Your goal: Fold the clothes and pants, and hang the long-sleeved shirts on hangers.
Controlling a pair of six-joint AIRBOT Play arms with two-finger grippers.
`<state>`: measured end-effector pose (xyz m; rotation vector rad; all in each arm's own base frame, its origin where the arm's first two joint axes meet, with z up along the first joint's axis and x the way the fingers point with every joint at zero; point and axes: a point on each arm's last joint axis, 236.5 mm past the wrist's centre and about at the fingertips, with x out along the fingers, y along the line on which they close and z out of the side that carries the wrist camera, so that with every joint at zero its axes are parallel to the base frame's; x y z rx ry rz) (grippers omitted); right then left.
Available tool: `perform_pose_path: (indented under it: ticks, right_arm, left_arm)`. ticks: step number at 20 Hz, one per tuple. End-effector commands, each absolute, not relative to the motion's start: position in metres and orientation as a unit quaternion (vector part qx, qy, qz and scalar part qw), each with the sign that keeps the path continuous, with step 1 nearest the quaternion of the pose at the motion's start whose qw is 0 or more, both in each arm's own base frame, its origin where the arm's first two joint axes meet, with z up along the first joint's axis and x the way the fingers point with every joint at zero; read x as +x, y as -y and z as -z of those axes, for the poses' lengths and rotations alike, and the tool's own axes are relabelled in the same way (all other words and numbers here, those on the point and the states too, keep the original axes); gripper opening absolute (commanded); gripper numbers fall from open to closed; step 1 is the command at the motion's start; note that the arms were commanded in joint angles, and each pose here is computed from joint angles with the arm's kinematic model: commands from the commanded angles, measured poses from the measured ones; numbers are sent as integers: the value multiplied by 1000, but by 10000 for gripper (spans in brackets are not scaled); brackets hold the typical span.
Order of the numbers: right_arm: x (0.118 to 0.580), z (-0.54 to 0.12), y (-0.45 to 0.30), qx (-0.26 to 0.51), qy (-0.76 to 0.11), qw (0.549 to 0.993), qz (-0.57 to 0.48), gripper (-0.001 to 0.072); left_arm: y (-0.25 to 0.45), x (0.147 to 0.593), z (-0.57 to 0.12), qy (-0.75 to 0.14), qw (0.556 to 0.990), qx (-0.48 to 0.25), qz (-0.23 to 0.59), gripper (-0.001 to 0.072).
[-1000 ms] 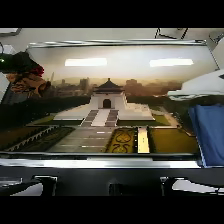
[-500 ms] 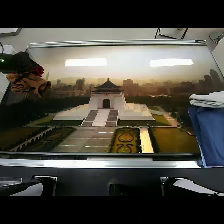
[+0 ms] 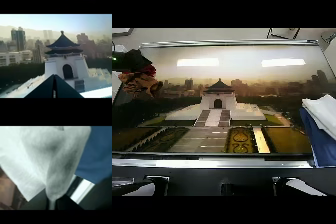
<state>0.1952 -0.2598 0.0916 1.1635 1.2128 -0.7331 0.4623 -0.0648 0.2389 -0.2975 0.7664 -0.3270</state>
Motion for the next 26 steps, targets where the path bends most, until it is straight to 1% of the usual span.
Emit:
perform_pose_path:
  ticks: [1, 4, 10, 11, 13, 14, 15, 16, 17, 18, 19, 20, 21, 22, 23, 24, 25, 26]
  right_arm:
    - [148, -36, 254, 479, -567, 553, 379, 33]
    - [131, -4, 251, 464, -590, 534, 390, 33]
    - [127, 18, 252, 457, -590, 533, 398, 36]
    - [127, 19, 252, 457, -590, 534, 398, 128]
    - [130, 16, 256, 454, -584, 543, 397, 603]
    - [136, 5, 261, 449, -579, 556, 391, 694]
    - [150, -13, 273, 444, -558, 585, 386, 688]
    - [181, -42, 289, 445, -506, 638, 373, 689]
    - [231, -94, 310, 443, -416, 717, 340, 689]
    - [282, -169, 327, 433, -294, 798, 298, 687]
    - [321, -248, 334, 409, -176, 858, 255, 678]
    - [348, -322, 327, 369, -81, 901, 214, 677]
    - [370, -380, 303, 325, -20, 929, 176, 676]
    - [390, -407, 271, 296, -5, 944, 142, 676]
    - [413, -407, 229, 270, -32, 957, 105, 676]
    - [433, -381, 191, 242, -96, 962, 79, 675]
    - [446, -329, 151, 229, -200, 951, 62, 675]
    - [447, -270, 119, 234, -308, 920, 60, 671]
  left_arm:
    - [67, 463, -241, -367, 904, -146, 162, 27]
    - [67, 463, -241, -367, 904, -147, 162, 27]
    - [71, 462, -243, -366, 902, -154, 170, 27]
    - [72, 462, -244, -365, 902, -155, 171, 27]
    - [72, 462, -244, -365, 902, -156, 171, 27]
    - [72, 463, -245, -363, 902, -159, 171, 27]
    - [79, 464, -254, -352, 901, -178, 182, 27]
    - [91, 467, -277, -322, 900, -211, 204, 27]
    - [103, 472, -316, -262, 906, -234, 236, 27]
    - [107, 477, -360, -190, 916, -244, 255, 27]
    - [104, 482, -401, -117, 932, -231, 255, 26]
    - [91, 487, -429, -55, 954, -188, 226, 25]
    - [74, 496, -434, -35, 971, -155, 177, 24]
    - [54, 505, -417, -60, 979, -154, 123, 24]
    - [36, 512, -376, -128, 977, -156, 69, 25]
    - [23, 512, -326, -214, 966, -140, 31, 27]
    - [14, 501, -267, -323, 940, -114, 5, 43]
    - [13, 483, -212, -426, 899, -105, -7, 236]
